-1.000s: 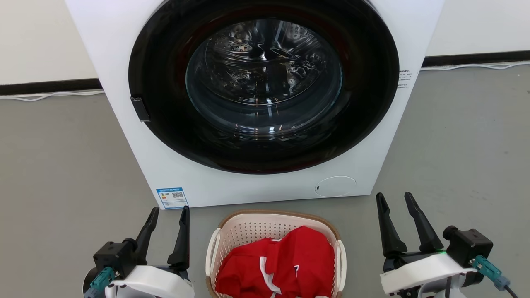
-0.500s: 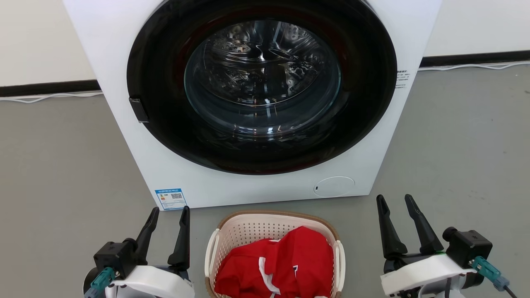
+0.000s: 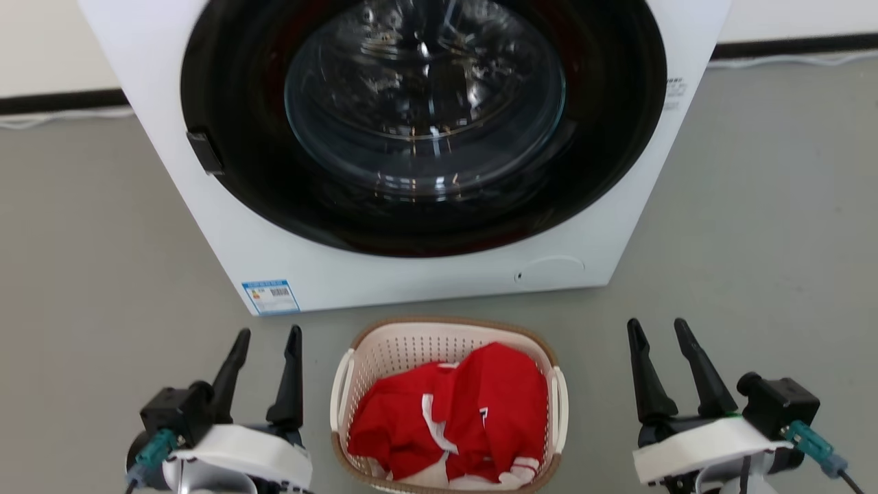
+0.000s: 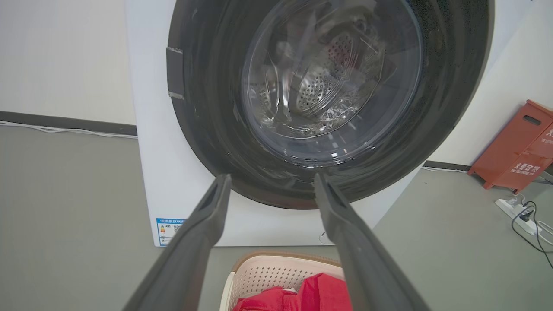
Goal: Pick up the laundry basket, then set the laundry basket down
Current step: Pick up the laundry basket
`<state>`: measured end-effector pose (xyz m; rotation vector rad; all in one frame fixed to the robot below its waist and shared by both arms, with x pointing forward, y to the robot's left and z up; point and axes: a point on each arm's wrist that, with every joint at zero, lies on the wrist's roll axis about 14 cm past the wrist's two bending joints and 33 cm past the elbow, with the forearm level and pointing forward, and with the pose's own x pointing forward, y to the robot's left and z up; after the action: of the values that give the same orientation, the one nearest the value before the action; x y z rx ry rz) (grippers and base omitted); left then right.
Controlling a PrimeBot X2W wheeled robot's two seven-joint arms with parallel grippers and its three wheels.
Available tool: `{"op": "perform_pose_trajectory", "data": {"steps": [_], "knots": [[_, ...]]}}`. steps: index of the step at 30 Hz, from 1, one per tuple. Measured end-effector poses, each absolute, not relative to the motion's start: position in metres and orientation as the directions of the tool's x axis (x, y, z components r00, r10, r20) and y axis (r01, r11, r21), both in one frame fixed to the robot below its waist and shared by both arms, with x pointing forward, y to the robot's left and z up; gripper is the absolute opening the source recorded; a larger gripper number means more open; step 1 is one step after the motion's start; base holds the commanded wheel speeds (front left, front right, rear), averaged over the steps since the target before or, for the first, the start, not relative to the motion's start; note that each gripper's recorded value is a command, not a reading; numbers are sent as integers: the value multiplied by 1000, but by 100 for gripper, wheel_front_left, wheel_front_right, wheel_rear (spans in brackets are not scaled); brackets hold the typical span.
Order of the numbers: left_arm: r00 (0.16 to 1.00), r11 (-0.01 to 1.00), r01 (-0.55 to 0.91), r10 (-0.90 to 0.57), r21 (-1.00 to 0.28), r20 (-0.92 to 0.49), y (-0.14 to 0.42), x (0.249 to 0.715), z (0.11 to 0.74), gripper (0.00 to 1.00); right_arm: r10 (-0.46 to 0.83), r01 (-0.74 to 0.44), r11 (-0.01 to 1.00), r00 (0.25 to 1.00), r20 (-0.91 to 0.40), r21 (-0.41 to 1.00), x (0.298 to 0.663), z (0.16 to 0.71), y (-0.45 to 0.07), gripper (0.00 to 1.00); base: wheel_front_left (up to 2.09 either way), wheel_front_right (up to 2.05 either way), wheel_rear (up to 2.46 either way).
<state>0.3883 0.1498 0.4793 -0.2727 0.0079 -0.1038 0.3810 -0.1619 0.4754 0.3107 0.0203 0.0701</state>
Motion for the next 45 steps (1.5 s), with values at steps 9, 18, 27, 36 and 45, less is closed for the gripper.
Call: {"op": "perform_pose_trajectory", "data": {"steps": [9, 18, 27, 36, 45], "knots": [[995, 960, 68, -85, -270, -53, 157, 415, 454, 100, 70, -57, 949, 997, -30, 310, 407, 465, -163, 100, 0, 0, 0], [983, 963, 79, -119, -258, -142, 154, 443, 416, 100, 96, -71, 945, 993, -63, 319, 429, 447, -155, 100, 0, 0, 0], [944, 968, 114, -175, -222, -279, 151, 470, 356, 100, 126, -97, 939, 990, -68, 329, 454, 431, -146, 100, 0, 0, 0], [878, 968, 74, -177, -239, -445, 153, 480, 284, 100, 140, -99, 939, 985, -105, 330, 471, 405, -143, 100, 0, 0, 0], [774, 965, 106, -232, -241, -590, 141, 479, 221, 100, 128, -75, 945, 981, -149, 319, 477, 380, -150, 100, 0, 0, 0]]}}
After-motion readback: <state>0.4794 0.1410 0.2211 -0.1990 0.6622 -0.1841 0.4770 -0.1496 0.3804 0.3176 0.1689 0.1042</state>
